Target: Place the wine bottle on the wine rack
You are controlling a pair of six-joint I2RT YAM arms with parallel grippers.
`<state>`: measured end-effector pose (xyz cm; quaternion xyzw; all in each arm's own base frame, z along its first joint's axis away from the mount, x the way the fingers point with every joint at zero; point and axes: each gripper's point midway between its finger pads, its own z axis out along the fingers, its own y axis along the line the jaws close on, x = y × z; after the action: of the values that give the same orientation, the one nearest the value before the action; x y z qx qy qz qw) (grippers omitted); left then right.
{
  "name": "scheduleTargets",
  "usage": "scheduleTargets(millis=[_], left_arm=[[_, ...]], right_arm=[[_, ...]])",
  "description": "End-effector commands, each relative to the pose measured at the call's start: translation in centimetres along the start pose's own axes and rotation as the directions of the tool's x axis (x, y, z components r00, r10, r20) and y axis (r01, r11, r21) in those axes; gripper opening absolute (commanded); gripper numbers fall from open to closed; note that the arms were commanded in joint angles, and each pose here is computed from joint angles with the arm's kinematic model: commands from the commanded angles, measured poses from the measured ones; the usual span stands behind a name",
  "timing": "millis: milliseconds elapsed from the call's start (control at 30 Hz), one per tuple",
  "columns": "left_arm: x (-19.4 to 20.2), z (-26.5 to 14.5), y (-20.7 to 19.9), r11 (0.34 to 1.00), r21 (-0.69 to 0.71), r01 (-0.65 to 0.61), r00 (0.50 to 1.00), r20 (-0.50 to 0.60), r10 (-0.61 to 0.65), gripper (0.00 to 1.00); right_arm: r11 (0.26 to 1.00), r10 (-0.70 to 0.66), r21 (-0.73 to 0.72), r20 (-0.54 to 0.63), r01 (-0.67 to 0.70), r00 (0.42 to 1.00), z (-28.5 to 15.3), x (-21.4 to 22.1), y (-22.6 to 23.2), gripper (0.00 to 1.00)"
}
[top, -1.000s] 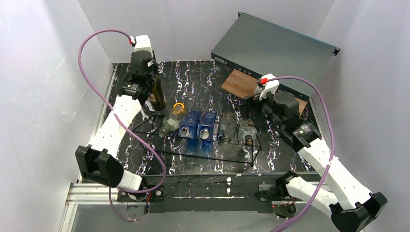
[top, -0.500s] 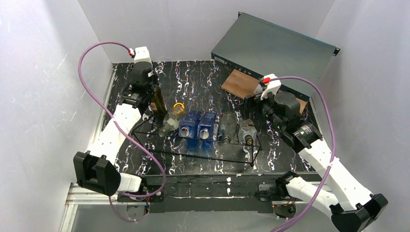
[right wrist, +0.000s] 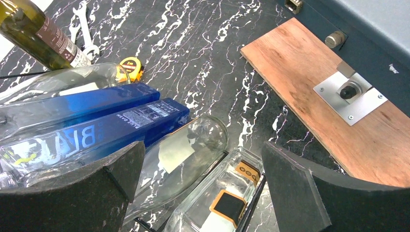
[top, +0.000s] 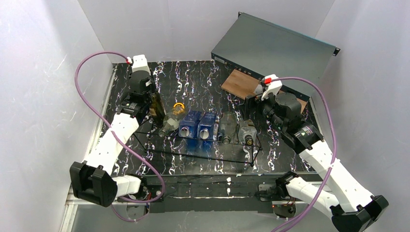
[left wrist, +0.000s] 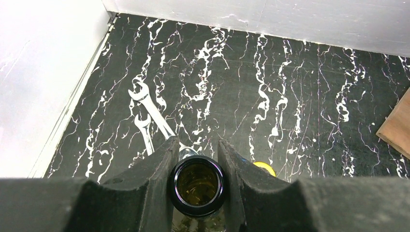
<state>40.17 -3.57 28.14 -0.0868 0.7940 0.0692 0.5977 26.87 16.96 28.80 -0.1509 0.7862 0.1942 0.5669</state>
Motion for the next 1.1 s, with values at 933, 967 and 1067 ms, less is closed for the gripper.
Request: scheduleTargets(millis=[933,967,1067], left_arm=[[7.2,-7.3,1.7,0.981,0.115,0.156,0.986,-0.079,-0.148,0.0],[7.5,-7.5,1.8,0.98,0.116,0.163,0.984,-0.088,-0.153,0.0],[8.2,-8.3,2.0,0.978,0.126,0.169,0.983,-0.095,-0.157,0.0]], right_arm=[[0.999,0.01,-0.049,0.001,-0.01,1.0,1.1,0.7,0.8,1.0],[0.999,0.01,-0.051,-0.001,-0.01,1.0,1.1,0.7,0.8,1.0],[0.998,0.01,-0.057,-0.004,-0.01,1.0,1.1,0.8,0.9,1.0]])
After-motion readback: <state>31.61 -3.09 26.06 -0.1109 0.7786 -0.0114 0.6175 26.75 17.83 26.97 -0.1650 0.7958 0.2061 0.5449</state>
